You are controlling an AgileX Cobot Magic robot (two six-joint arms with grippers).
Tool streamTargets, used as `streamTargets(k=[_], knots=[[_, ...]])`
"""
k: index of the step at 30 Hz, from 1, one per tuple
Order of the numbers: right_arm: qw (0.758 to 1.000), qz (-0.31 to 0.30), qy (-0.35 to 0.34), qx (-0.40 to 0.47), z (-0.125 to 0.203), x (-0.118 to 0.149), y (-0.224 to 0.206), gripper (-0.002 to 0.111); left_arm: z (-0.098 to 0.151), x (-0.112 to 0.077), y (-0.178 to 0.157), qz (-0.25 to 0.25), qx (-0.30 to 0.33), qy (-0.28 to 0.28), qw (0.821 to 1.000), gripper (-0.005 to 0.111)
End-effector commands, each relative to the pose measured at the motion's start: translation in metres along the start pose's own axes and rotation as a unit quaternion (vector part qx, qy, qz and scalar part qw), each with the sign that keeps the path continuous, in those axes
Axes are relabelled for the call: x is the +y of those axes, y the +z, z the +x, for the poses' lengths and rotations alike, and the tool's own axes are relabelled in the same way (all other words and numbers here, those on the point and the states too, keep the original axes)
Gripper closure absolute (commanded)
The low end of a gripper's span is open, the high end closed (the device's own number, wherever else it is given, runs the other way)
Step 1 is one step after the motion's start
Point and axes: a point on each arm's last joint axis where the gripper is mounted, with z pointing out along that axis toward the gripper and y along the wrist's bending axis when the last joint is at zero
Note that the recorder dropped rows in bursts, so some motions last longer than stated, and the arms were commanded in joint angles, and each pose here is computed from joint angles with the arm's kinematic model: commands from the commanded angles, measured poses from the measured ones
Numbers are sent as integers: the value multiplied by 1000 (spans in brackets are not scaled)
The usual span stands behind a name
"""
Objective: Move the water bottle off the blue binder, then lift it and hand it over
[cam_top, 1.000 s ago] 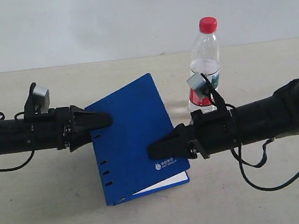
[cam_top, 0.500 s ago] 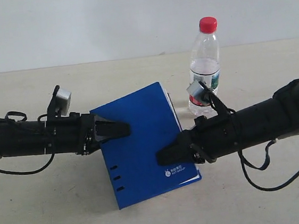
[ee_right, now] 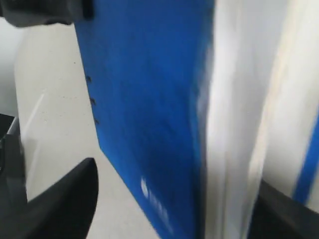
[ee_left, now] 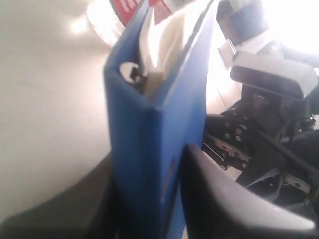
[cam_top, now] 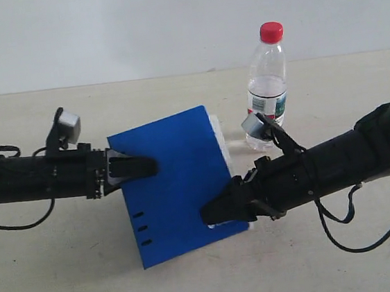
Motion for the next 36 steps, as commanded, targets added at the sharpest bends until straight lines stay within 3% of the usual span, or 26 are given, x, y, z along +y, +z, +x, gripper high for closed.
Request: streamTargets(k=[1, 7, 13, 16, 25, 30, 36], knots=[[999, 30, -35, 3, -3, -1, -4, 45, -10, 15, -39, -29, -36, 11, 999, 102], [996, 46, -71, -1, -7, 2, -8, 45, -5, 23, -60, -42, -19, 3, 999, 102], [992, 3, -126, 13, -4, 9, -8, 45, -4, 14, -63, -37, 16, 27, 999, 102], [982, 24, -187, 13, -5, 5, -8, 45, -8, 6, -66, -37, 23, 35, 998, 102], [984, 92, -151, -31, -15, -5, -9, 45, -22, -28, -68, -34, 35, 84, 995, 102], [979, 95, -176, -48, -32, -4, -10, 45, -20, -49, -54, -18, 79, 102, 991, 102], [965, 107, -235, -45, -49, 7, 3, 45, -23, -69, -51, -12, 87, 123, 989, 102]])
